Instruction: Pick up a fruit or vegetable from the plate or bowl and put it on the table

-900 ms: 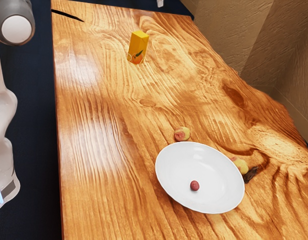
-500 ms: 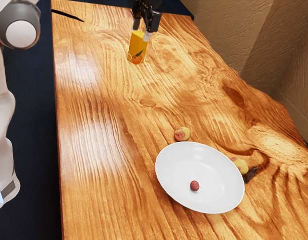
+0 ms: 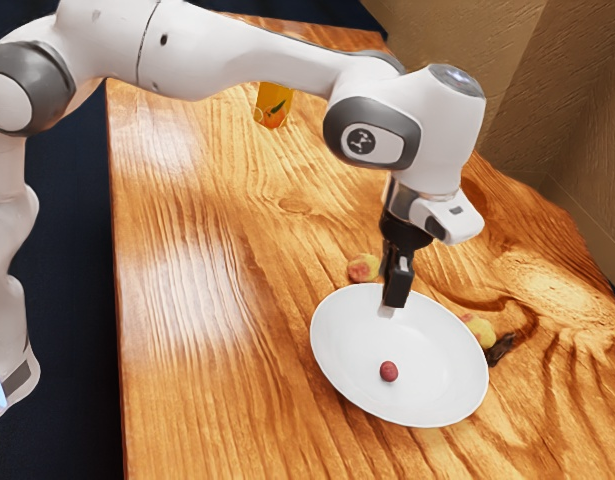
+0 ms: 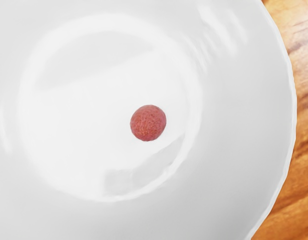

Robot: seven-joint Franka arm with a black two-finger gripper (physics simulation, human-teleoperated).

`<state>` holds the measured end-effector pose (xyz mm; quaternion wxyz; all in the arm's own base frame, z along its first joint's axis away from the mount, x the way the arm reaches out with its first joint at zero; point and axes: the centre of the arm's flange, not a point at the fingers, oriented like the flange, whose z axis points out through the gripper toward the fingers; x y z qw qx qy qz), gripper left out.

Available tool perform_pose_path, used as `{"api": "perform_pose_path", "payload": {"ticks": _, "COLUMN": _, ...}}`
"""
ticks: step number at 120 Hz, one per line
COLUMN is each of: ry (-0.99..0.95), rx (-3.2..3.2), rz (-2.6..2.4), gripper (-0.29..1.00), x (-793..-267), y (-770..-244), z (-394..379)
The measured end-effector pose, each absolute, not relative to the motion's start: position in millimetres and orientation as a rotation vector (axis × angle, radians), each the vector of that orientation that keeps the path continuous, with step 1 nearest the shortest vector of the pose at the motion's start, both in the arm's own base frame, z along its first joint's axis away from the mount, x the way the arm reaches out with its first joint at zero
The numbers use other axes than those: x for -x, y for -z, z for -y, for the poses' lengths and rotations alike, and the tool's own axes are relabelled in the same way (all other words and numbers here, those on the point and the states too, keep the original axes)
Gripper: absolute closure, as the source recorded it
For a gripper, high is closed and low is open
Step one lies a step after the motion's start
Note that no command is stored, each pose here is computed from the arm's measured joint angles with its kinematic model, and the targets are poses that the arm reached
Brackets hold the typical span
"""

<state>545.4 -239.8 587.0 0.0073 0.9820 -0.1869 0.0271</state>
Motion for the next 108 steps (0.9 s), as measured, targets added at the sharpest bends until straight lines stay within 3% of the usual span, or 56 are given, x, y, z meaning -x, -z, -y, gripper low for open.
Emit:
{"api": "perform_pose_path", "payload": {"ticks": 28, "ry": 0.003, "rx": -3.091, "rz": 0.531, "gripper": 0.02, "x": -542, "y": -565, "z": 268}}
{"api": "perform_pose_path", "payload": {"ticks": 47, "ry": 0.077, "rx": -3.104, "rz": 0.520, "gripper": 0.02, "x": -528, "y": -518, "z": 284}}
{"api": "perform_pose_path", "payload": {"ticks": 108, "ry": -0.055, "rx": -3.089, "rz": 0.281, "gripper": 0.02, "x": -568, "y": -465, "z": 259}}
